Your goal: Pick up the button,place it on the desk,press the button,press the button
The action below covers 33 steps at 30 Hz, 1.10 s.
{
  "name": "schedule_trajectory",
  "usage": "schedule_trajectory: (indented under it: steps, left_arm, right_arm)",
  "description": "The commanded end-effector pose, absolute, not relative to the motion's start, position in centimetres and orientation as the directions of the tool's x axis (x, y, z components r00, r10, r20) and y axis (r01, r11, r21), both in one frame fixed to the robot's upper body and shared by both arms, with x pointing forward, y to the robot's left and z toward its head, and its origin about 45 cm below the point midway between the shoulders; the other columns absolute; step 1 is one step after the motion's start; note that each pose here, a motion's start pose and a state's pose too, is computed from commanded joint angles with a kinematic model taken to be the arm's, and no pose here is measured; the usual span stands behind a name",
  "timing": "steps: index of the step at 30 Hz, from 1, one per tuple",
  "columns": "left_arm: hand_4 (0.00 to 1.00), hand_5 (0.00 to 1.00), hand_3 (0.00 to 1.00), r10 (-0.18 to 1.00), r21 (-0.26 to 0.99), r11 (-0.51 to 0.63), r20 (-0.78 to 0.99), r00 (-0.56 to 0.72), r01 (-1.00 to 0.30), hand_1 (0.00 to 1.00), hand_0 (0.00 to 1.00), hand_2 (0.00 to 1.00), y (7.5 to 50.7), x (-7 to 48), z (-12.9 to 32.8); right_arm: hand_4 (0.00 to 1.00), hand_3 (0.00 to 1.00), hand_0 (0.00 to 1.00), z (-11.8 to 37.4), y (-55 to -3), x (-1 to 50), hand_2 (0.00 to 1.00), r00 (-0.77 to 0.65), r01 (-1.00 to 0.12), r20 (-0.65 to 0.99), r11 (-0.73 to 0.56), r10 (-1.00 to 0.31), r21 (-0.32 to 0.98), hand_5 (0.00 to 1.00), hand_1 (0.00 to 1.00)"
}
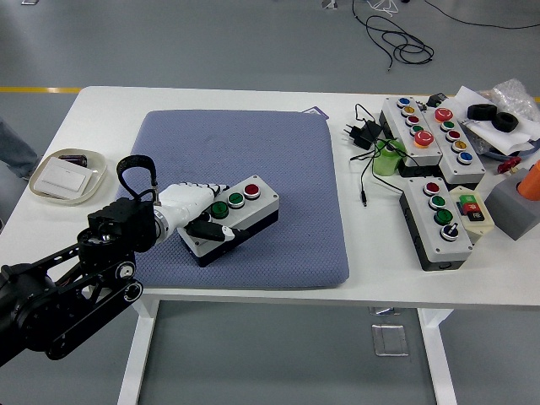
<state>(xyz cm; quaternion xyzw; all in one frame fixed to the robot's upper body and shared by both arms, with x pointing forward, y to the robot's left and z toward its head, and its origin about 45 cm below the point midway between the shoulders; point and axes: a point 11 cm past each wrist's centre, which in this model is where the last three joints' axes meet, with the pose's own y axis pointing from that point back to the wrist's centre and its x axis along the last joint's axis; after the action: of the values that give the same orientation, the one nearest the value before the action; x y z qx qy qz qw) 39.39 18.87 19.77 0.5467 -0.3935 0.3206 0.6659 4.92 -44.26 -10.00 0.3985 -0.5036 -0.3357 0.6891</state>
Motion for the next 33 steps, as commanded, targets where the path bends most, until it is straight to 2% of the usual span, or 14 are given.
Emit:
schedule_trajectory:
  steps: [4, 5, 10, 11, 16, 17, 22, 23, 33]
  left_arm:
    - [0.998, 0.722, 0.998, -0.054, 0.488, 0.170, 0.872, 0.486, -0.856, 0.952, 0.853, 0.998, 19.0, 39.5, 19.5]
    - [0.944, 0.443, 0.998, -0.061, 0.487, 0.166, 0.873, 0.484, -0.858, 0.799, 0.660, 0.876, 19.0, 39.5, 19.4]
    - [0.944, 0.443, 0.998, -0.136, 0.458, 0.165, 0.888, 0.440, -0.873, 0.799, 0.660, 0.876, 19.1, 40.0, 19.8]
    - [0.562, 0.002, 0.606, -0.150, 0.446, 0.166, 0.893, 0.424, -0.880, 0.419, 0.423, 0.397, 19.1, 40.2, 19.9]
    - [0.562, 0.002, 0.606, -0.191, 0.411, 0.177, 0.906, 0.378, -0.894, 0.419, 0.423, 0.397, 19.5, 40.7, 20.2]
    - [0.544, 0.002, 0.406, -0.203, 0.402, 0.188, 0.909, 0.365, -0.896, 0.328, 0.355, 0.282, 19.5, 40.8, 20.3]
    - [0.544, 0.002, 0.406, -0.236, 0.384, 0.222, 0.913, 0.333, -0.896, 0.328, 0.355, 0.282, 19.5, 41.0, 20.5]
    - [0.458, 0.002, 0.276, -0.237, 0.387, 0.237, 0.912, 0.334, -0.891, 0.239, 0.294, 0.191, 19.5, 41.0, 20.4]
    - [0.422, 0.002, 0.250, -0.230, 0.378, 0.353, 0.922, 0.313, -0.856, 0.214, 0.289, 0.171, 19.3, 41.4, 20.3]
  right_arm:
    - [0.301, 0.562, 0.642, -10.0, -44.3, 5.0, 0.616, 0.266, 0.059, 0.427, 0.457, -0.864, 0.887, 0.223, 0.472]
    - [0.301, 0.562, 0.641, -10.0, -44.3, 5.0, 0.616, 0.266, 0.058, 0.428, 0.457, -0.864, 0.887, 0.223, 0.471]
    - [0.301, 0.562, 0.641, -10.0, -44.2, 5.3, 0.616, 0.264, 0.054, 0.429, 0.457, -0.864, 0.888, 0.223, 0.471]
    - [0.300, 0.562, 0.643, -10.0, -44.2, 5.3, 0.616, 0.264, 0.054, 0.429, 0.457, -0.864, 0.888, 0.224, 0.472]
    - [0.300, 0.562, 0.643, -10.0, -44.2, 5.4, 0.616, 0.262, 0.053, 0.429, 0.457, -0.864, 0.888, 0.224, 0.472]
    - [0.301, 0.562, 0.642, -10.0, -44.2, 5.4, 0.616, 0.262, 0.052, 0.429, 0.457, -0.864, 0.888, 0.224, 0.472]
    - [0.301, 0.562, 0.642, -10.0, -44.2, 5.4, 0.616, 0.263, 0.053, 0.429, 0.456, -0.864, 0.888, 0.224, 0.472]
    - [0.301, 0.562, 0.643, -10.0, -44.2, 5.4, 0.616, 0.263, 0.053, 0.429, 0.456, -0.864, 0.888, 0.224, 0.472]
    - [0.301, 0.562, 0.642, -10.0, -44.2, 5.5, 0.617, 0.262, 0.051, 0.429, 0.456, -0.865, 0.888, 0.225, 0.471]
